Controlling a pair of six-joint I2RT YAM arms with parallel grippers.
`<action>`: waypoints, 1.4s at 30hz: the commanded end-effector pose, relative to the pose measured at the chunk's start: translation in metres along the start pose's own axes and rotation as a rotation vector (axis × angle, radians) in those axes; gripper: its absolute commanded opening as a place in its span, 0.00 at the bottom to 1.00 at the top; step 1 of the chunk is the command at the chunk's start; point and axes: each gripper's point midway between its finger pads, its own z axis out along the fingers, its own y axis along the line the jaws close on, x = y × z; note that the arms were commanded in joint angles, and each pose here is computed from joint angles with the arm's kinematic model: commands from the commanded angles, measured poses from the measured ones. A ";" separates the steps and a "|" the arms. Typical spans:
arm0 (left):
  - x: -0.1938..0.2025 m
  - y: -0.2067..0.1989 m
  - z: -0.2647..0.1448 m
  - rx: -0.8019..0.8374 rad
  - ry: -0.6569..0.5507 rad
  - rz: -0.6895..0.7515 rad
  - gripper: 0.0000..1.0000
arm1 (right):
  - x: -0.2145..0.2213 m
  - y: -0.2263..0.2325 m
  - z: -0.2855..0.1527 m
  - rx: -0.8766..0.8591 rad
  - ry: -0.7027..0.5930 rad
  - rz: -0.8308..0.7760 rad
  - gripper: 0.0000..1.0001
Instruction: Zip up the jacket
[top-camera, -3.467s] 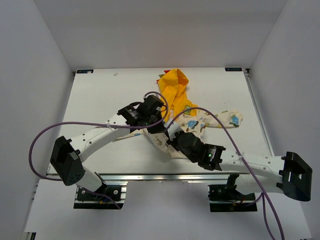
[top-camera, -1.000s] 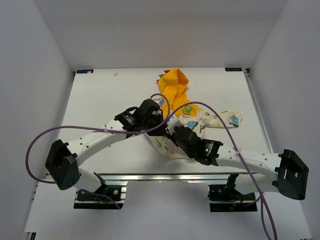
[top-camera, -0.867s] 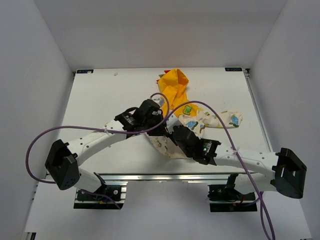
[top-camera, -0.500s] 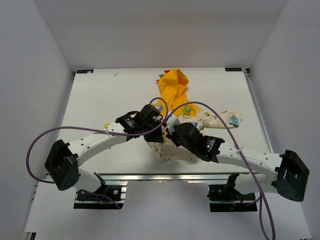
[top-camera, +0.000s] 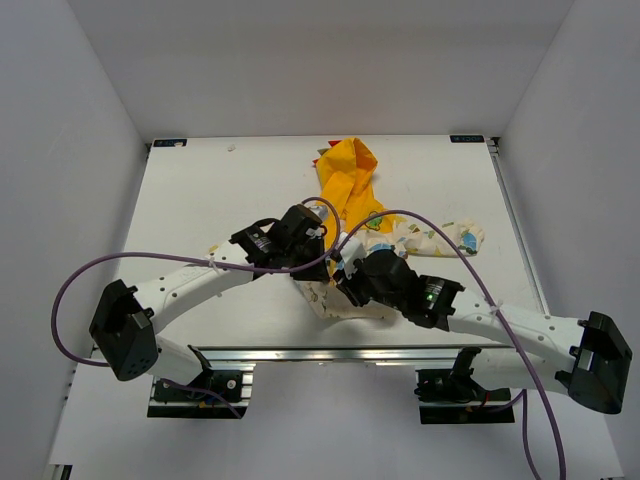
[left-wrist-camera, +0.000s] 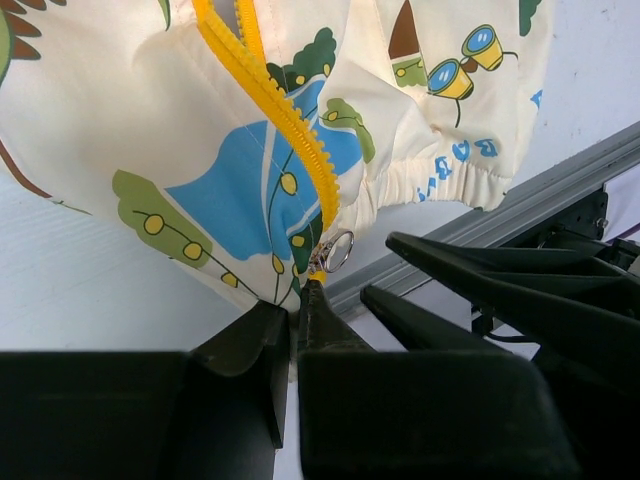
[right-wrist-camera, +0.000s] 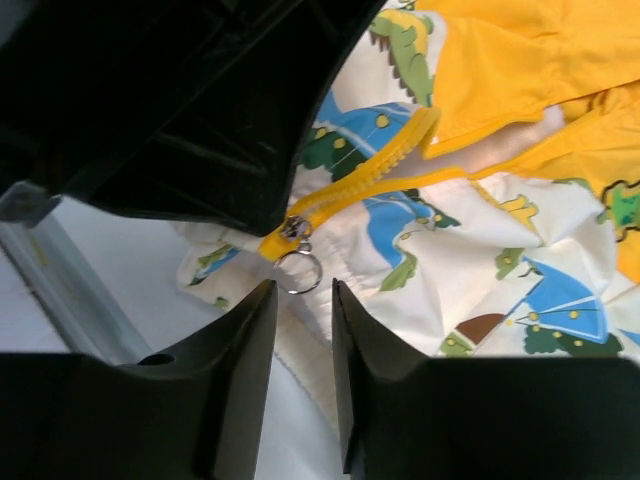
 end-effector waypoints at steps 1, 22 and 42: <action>-0.016 -0.015 -0.016 0.042 -0.061 0.021 0.00 | 0.002 0.014 -0.005 -0.077 0.001 0.015 0.39; -0.031 -0.035 -0.031 0.127 -0.119 0.055 0.00 | -0.023 -0.008 0.012 0.060 -0.054 0.023 0.33; -0.024 -0.027 -0.018 0.094 -0.080 0.058 0.00 | -0.032 -0.006 0.001 0.034 -0.080 0.012 0.00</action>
